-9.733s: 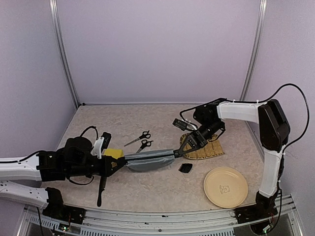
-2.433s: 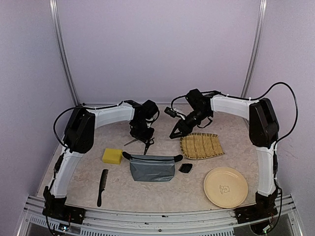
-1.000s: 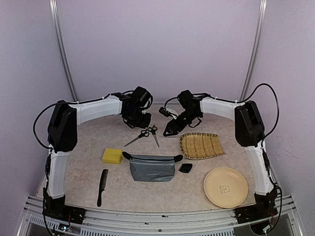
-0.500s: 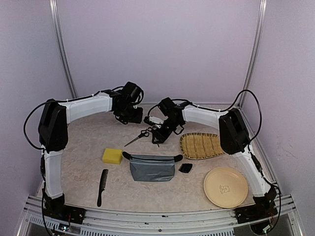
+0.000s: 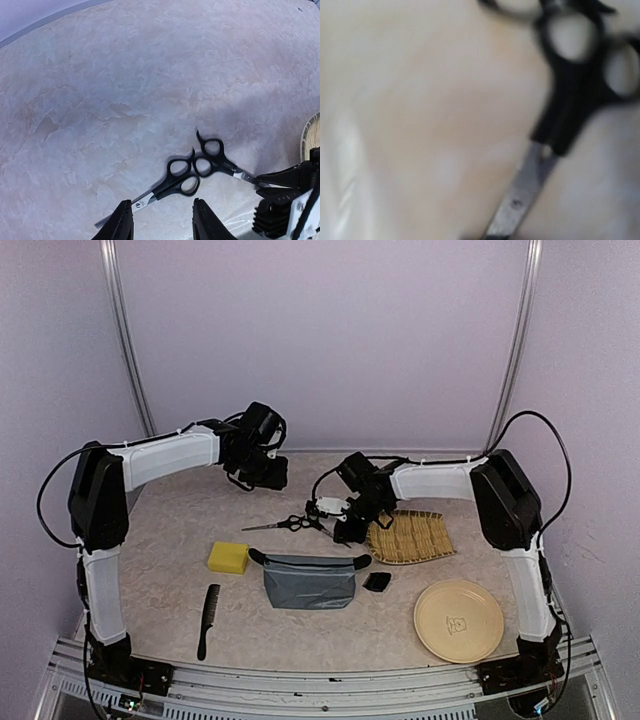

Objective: Sort the hair-cutting tools
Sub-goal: Move the thinning scissors to the center of the board.

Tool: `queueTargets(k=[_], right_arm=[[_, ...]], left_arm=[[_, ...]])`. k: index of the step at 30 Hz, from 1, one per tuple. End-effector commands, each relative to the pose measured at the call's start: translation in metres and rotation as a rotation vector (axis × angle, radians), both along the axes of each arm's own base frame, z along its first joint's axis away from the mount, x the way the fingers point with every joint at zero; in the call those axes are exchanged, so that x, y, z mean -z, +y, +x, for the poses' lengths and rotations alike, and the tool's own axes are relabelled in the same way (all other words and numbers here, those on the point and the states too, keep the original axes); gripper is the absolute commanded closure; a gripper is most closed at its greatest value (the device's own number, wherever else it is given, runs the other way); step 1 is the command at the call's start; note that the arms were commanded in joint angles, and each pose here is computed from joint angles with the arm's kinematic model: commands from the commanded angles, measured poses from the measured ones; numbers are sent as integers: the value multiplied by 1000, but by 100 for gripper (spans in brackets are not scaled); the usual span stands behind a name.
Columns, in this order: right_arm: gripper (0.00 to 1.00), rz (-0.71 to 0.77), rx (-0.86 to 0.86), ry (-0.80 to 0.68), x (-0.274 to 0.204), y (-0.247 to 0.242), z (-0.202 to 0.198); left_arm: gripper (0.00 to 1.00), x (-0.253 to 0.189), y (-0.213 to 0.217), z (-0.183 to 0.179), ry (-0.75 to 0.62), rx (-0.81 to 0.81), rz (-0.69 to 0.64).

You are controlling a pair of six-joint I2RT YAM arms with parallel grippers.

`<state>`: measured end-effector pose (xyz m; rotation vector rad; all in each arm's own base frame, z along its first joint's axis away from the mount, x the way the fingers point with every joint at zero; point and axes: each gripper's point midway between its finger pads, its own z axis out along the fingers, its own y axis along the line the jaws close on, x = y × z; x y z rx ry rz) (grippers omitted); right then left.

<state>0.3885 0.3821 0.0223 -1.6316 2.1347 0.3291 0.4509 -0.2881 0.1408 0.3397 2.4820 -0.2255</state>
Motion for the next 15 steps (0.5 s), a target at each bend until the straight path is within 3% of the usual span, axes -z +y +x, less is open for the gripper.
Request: queueTargets(k=[1, 8, 15], right_arm=[[85, -163, -200, -39, 36, -34, -41], [88, -130, -342, -130, 28, -39, -54], [88, -108, -365, -236, 14, -30, -39]], left_arm=[[61, -4, -9, -13, 31, 149, -25], [64, 12, -41, -32, 84, 391, -90], [64, 60, -54, -45, 140, 553, 58]])
